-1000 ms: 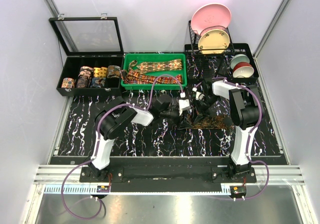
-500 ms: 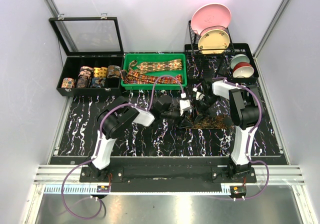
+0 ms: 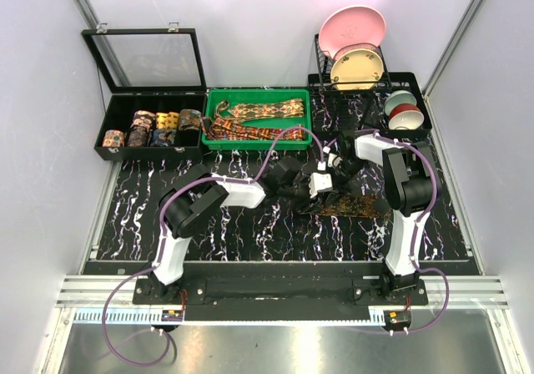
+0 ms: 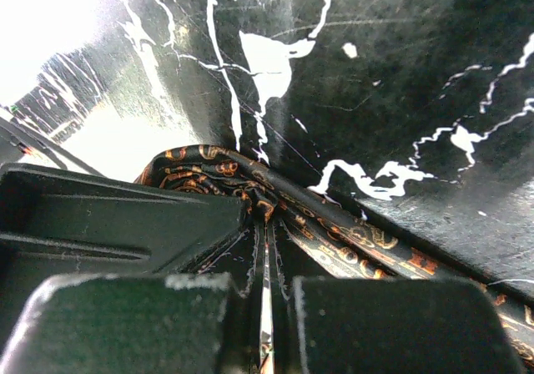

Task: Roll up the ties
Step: Roll the tie at the center of the board.

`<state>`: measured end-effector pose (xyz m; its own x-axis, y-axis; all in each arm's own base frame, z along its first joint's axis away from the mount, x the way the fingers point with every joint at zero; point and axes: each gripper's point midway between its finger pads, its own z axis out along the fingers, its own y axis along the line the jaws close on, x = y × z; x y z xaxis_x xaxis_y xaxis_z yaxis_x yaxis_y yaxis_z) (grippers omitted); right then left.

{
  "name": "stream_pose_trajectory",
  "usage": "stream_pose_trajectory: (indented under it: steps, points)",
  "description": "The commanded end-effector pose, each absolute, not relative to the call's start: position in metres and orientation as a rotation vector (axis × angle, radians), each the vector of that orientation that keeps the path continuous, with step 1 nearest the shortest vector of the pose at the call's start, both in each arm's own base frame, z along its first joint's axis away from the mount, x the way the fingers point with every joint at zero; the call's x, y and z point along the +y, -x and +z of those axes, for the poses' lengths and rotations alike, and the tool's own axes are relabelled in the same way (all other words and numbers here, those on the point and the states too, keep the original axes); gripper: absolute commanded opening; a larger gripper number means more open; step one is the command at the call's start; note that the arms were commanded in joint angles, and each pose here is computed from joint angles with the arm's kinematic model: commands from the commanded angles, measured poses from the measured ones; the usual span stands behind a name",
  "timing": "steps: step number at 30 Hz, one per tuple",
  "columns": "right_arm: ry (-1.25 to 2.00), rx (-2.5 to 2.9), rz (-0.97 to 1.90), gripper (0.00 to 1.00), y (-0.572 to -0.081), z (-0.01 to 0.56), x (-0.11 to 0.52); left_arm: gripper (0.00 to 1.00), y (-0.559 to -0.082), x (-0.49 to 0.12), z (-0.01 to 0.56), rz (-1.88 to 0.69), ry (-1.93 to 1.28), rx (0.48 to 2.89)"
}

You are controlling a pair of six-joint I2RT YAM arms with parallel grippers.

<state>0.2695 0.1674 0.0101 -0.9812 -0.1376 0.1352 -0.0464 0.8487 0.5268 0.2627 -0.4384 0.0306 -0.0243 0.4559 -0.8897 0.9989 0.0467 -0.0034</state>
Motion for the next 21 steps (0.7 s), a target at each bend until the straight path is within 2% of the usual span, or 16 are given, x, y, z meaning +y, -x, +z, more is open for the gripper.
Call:
stream_pose_trajectory:
  steps: [1, 4, 8, 13, 16, 21]
  points:
    - [-0.236, -2.869, -0.829, 0.06, -0.272, 0.006, 0.173, 0.28, -0.239, -0.376, -0.058, -0.675, -1.730, 1.920]
    - [-0.236, -2.865, -0.883, 0.15, -0.276, 0.018, 0.175, 0.23, -0.235, -0.364, -0.072, -0.625, -1.800, 1.986]
    - [-0.211, -2.867, -0.939, 0.22, -0.281, 0.036, 0.173, 0.20, -0.232, -0.353, -0.083, -0.580, -1.854, 2.041]
    - [-0.223, -2.857, -0.990, 0.29, -0.279, 0.054, 0.159, 0.19, -0.229, -0.342, -0.093, -0.544, -1.925, 2.095]
    - [-0.235, -2.845, -1.063, 0.38, -0.279, 0.066, 0.152, 0.19, -0.228, -0.340, -0.095, -0.524, -1.948, 2.114]
    - [-0.259, -2.831, -1.211, 0.42, -0.275, 0.083, 0.160, 0.20, -0.227, -0.340, -0.095, -0.517, -1.962, 2.141]
